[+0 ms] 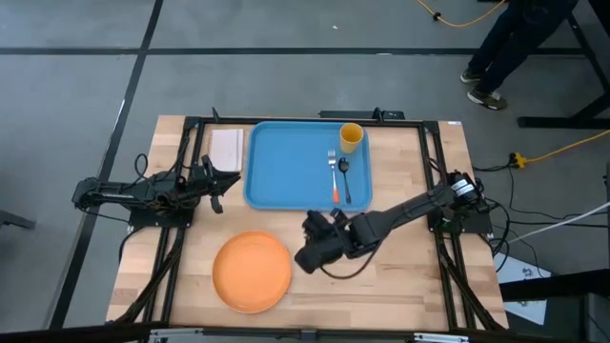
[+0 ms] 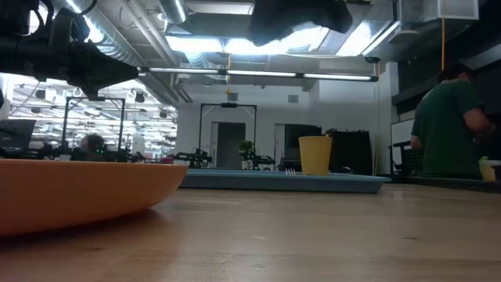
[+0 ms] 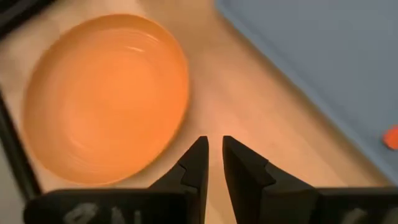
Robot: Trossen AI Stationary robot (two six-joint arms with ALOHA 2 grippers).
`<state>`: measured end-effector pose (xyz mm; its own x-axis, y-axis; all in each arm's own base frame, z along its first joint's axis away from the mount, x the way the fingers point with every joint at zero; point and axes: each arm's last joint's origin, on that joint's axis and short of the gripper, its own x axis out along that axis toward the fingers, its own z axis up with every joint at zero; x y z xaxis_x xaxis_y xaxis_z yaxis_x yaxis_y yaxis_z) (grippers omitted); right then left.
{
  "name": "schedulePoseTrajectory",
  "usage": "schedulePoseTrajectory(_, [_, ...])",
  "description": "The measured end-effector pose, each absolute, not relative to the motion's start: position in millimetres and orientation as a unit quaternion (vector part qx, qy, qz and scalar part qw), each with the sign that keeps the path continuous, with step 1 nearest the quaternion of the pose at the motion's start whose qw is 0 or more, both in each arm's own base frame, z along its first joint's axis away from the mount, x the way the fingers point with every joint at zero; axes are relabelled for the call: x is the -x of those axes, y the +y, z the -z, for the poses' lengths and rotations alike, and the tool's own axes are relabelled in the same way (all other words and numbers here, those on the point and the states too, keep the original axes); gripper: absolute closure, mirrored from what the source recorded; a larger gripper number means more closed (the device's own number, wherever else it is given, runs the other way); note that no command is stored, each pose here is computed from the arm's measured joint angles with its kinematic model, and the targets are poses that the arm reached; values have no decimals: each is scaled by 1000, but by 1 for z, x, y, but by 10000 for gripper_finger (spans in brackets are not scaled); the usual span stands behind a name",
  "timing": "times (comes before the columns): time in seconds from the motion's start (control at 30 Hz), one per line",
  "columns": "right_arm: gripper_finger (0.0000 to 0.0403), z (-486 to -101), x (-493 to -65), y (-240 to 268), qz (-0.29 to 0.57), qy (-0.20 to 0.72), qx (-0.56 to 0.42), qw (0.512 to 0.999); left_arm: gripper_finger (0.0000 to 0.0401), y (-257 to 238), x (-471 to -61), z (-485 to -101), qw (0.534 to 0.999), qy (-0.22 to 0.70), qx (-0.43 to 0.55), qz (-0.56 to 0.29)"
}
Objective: Pick and place plate/cup/fork/spoon on tray
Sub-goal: Put the orange plate on the blue tray
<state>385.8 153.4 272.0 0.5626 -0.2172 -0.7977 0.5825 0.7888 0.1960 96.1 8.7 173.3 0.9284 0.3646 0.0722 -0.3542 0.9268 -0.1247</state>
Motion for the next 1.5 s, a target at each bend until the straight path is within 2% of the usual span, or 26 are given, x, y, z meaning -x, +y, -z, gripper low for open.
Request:
schedulePoseTrajectory(0.13, [350,-267,-387,165,220,386,-229,866,354,9,-96,-173,980,-47,55,-183])
schedulePoseTrajectory(0.57, [350,-215,-399,186,180,360,-307,862,354,9,-96,-173,980,-46,54,-184])
schedulePoseTrajectory(0.83, [350,-182,-414,187,200,353,-404,820,354,9,-96,-173,980,-47,55,-183])
schedulePoseTrajectory(0.97, [349,-159,-424,178,218,374,-412,802,354,9,-96,-173,980,-47,55,-183])
schedulePoseTrajectory(1.2, [349,-162,-440,160,228,369,-411,802,354,9,-96,-173,980,-46,54,-183])
schedulePoseTrajectory(1.5, [349,-158,-439,152,233,396,-385,800,354,9,-96,-173,980,-47,55,-184])
